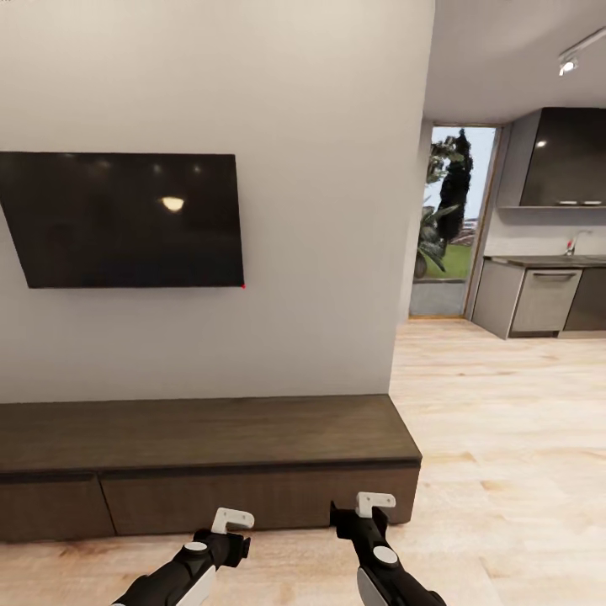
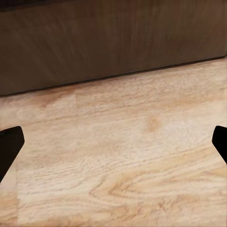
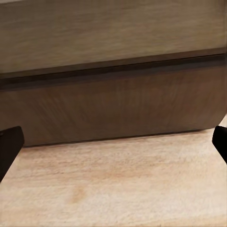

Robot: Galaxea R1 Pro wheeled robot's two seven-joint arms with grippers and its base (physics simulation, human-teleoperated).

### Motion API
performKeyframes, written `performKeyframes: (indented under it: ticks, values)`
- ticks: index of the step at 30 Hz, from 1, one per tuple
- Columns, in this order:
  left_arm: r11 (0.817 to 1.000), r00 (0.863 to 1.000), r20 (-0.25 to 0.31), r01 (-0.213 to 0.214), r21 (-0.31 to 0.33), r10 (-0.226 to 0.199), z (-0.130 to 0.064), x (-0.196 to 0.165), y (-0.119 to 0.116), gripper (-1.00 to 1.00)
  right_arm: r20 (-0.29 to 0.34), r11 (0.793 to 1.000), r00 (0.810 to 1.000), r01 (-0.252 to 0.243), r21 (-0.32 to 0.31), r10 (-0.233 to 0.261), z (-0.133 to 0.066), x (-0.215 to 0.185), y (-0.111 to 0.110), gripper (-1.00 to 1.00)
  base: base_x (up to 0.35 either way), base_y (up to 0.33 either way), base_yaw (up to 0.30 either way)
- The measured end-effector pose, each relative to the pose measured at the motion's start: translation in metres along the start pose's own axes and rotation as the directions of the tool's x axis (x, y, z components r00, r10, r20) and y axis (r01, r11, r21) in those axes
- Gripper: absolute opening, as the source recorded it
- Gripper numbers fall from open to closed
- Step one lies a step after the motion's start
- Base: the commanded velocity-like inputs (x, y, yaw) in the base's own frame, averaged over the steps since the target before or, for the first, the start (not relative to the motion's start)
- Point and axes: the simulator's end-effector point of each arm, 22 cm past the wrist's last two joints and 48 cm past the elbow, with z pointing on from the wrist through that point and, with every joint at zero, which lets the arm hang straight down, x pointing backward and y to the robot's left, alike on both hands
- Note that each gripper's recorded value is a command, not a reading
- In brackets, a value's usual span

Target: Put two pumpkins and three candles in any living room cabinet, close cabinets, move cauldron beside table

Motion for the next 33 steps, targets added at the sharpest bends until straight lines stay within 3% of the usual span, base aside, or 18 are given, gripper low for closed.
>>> performKeyframes:
  ticks: [11, 16, 22, 25, 28, 33]
  values:
    - [1.000, 1.000, -0.006, 0.000, -0.002, 0.000, -0.013, -0.015, 0.004, 1.00, 0.003, 1.000, 1.000, 0.010, -0.002, -0.010, -0.008, -0.021, 0.002, 1.00, 0.000, 0.000, 0.000]
    - [0.999, 0.998, -0.063, 0.001, -0.036, -0.004, -0.016, 0.003, 0.022, 1.00, -0.037, 1.000, 0.999, 0.007, 0.013, -0.006, -0.011, -0.017, -0.004, 1.00, 0.000, 0.000, 0.000]
    - [0.995, 0.989, -0.146, -0.004, -0.102, -0.011, -0.023, 0.041, 0.056, 1.00, -0.143, 0.997, 0.990, 0.001, 0.074, 0.010, -0.017, 0.011, -0.032, 1.00, 0.000, 0.000, 0.000]
    - [0.990, 0.991, -0.127, 0.016, -0.139, -0.033, -0.027, 0.048, 0.073, 1.00, -0.223, 0.992, 0.974, -0.004, 0.122, 0.031, -0.024, 0.042, -0.054, 1.00, 0.000, 0.000, 0.000]
    - [0.987, 0.992, -0.107, 0.043, -0.154, -0.060, -0.031, 0.044, 0.081, 1.00, -0.235, 0.991, 0.971, -0.004, 0.133, 0.035, -0.028, 0.044, -0.059, 1.00, 0.000, 0.000, 0.000]
    - [0.978, 0.993, -0.028, 0.107, -0.177, -0.113, -0.037, 0.024, 0.090, 1.00, -0.239, 0.990, 0.970, -0.003, 0.141, 0.037, -0.032, 0.040, -0.062, 1.00, 0.000, 0.000, 0.000]
